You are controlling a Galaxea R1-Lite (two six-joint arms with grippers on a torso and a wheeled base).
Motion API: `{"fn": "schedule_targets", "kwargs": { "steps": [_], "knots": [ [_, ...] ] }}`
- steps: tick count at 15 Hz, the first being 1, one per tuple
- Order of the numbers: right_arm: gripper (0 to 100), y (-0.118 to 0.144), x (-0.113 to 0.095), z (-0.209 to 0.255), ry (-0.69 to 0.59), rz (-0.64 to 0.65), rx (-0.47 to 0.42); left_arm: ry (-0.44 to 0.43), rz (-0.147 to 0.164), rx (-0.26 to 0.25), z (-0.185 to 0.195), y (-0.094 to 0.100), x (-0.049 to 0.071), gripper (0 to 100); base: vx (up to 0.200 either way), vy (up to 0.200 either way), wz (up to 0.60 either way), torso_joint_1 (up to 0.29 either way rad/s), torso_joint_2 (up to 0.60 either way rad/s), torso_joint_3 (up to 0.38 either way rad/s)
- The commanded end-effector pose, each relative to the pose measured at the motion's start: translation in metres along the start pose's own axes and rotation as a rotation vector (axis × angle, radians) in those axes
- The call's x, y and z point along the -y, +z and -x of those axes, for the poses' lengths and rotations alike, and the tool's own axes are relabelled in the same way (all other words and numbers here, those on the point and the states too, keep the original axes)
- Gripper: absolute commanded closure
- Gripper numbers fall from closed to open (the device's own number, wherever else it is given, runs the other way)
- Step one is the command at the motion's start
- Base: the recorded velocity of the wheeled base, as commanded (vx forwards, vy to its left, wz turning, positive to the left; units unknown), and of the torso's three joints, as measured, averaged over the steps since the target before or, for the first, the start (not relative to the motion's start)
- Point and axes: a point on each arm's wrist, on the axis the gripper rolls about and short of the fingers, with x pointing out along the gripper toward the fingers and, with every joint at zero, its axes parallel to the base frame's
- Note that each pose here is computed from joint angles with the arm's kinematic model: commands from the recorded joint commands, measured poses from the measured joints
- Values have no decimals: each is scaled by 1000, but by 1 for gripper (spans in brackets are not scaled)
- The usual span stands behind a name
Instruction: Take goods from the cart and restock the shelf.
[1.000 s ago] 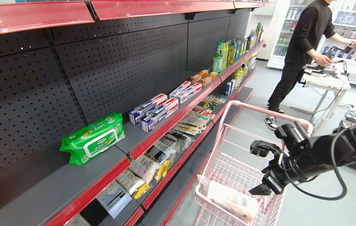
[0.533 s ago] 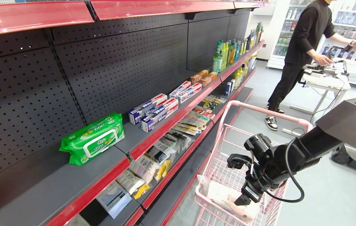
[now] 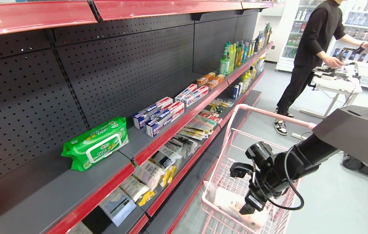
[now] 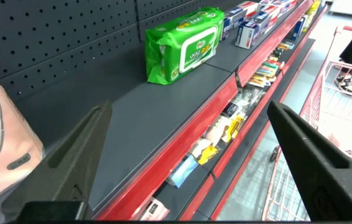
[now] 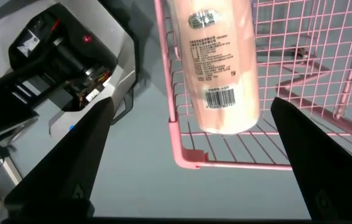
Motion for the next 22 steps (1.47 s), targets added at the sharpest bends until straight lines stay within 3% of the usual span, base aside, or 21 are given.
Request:
{"fn": "schedule_targets", "kwargs": {
  "steps": [1,15,22],
  "knots": [
    [0,4,-1,-3,0,10,3,0,0,3,0,0,0,0,0,0,0,-66,134,71],
    [0,10,-10,-6,-13,43,-17,0,-2,1,0,0,0,0,0,0,0,-88,192,99],
    [0,11,-4,-6,-23,64,-11,0,-2,3,0,0,0,0,0,0,0,-142,308,163]
  ]
}}
